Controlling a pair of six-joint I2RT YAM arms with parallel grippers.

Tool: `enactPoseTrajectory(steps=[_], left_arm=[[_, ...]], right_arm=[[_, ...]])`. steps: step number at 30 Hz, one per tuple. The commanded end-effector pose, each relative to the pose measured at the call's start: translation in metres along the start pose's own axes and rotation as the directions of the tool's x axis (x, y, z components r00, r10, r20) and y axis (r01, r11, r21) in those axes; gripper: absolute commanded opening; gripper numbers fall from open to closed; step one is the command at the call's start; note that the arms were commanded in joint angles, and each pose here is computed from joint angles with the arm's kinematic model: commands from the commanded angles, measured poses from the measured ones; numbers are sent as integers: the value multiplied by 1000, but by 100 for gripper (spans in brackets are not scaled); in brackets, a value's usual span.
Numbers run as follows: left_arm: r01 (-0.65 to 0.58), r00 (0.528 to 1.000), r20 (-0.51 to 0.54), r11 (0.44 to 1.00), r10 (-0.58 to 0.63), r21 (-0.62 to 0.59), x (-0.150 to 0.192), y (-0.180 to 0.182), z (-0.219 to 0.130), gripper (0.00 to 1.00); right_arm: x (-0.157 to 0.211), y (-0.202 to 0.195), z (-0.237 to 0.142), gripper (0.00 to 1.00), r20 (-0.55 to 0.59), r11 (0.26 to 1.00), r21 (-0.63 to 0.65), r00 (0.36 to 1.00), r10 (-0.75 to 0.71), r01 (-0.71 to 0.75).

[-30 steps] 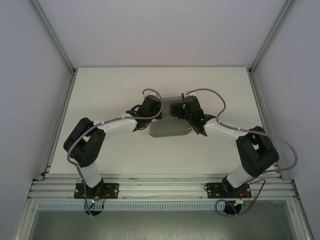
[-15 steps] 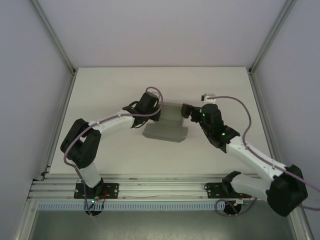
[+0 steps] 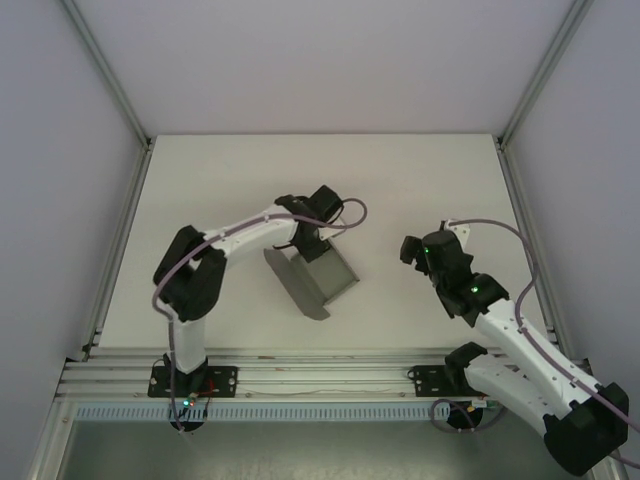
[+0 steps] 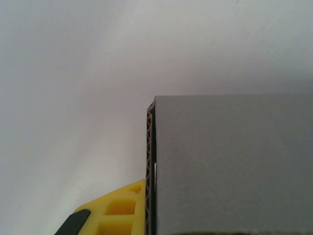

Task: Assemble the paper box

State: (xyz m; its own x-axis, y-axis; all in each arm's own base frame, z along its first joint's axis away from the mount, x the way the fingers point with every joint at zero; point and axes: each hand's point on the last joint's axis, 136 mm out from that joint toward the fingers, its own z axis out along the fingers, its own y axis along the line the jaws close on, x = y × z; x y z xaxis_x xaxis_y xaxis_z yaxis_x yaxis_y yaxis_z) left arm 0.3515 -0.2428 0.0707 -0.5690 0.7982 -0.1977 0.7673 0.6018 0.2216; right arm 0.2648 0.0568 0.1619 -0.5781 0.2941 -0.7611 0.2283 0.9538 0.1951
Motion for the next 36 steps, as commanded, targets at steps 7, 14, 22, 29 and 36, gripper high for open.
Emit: enactPoseTrajectory(steps=[7, 14, 22, 29, 36], left_arm=[[-304, 938, -218, 942, 269, -145, -18, 9, 56, 0], [-454, 887, -178, 875, 426, -167, -48, -3, 65, 12], [-472, 882, -68, 868, 467, -153, -62, -4, 15, 75], [-432, 885, 90, 878, 457, -207, -84, 5, -42, 100], [92, 834, 549, 963, 64, -252, -116, 75, -145, 100]], right_arm=[[4, -10, 0, 100, -22, 999, 42, 999, -30, 30], [9, -15, 2, 100, -43, 998, 54, 999, -25, 27], [19, 3, 7, 100, -102, 996, -77, 994, -41, 34], [15, 14, 1, 100, -95, 987, -147, 992, -85, 71], [10, 58, 5, 99, -17, 891, -352, 950, -313, 287]])
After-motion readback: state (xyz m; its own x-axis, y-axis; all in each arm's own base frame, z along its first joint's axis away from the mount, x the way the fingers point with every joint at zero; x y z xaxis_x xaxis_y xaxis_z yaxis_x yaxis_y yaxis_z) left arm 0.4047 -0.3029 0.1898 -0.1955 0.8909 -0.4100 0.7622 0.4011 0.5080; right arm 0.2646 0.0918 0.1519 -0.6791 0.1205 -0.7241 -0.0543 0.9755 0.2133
